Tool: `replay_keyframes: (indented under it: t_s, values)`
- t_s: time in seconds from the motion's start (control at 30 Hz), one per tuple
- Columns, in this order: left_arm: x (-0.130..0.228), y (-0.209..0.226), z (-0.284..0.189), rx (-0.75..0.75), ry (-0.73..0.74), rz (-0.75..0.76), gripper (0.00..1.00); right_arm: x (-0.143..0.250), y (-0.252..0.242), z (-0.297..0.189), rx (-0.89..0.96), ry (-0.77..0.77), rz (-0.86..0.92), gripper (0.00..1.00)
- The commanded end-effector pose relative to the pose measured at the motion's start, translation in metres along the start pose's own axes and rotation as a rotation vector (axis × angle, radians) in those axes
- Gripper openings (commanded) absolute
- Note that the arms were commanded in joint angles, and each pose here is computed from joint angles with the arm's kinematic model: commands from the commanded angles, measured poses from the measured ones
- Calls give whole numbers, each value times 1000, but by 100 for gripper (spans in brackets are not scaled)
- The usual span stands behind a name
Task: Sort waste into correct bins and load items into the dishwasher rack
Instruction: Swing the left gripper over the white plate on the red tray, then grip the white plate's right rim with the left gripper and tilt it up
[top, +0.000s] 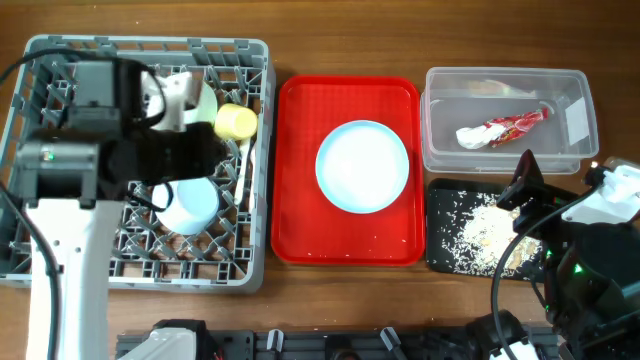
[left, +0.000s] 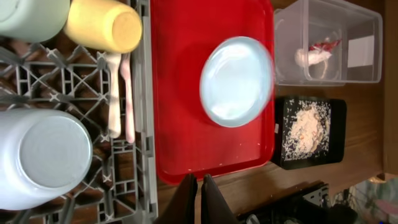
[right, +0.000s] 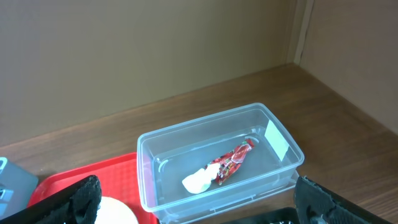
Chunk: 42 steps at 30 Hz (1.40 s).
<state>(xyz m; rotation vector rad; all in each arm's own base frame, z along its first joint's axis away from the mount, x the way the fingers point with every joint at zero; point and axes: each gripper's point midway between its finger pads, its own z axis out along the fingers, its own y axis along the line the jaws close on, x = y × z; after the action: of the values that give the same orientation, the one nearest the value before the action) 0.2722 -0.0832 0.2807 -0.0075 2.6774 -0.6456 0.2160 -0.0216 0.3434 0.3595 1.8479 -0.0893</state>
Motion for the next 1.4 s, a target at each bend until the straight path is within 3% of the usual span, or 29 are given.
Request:
replay_keyframes:
  t_s: [0.0,0.23,0.33,0.6,0.77,0.87,1.0,1.37]
  values:
    - [8,-7,18,73,65,58,15,-4,-2,0,16,-10,15,100]
    - [31,-29,83,129,170,142,29,-4,-2,0,16,-10,15,100]
    - [35,-53,123,180,158,193,43,-4,-2,0,16,-10,15,100]
    - [23,-111,217,213,31,293,41,-4,-2,0,16,-10,15,100]
    - [43,-133,281,221,48,360,42,-4,-2,0,16,-10,15,100]
    - [64,-111,332,68,65,393,43,-4,-2,0,16,-10,15,100]
    - [87,-84,357,-40,133,397,43,-4,-2,0,16,-10,16,100]
    - [87,-37,332,-291,161,415,37,-4,-2,0,16,-10,15,100]
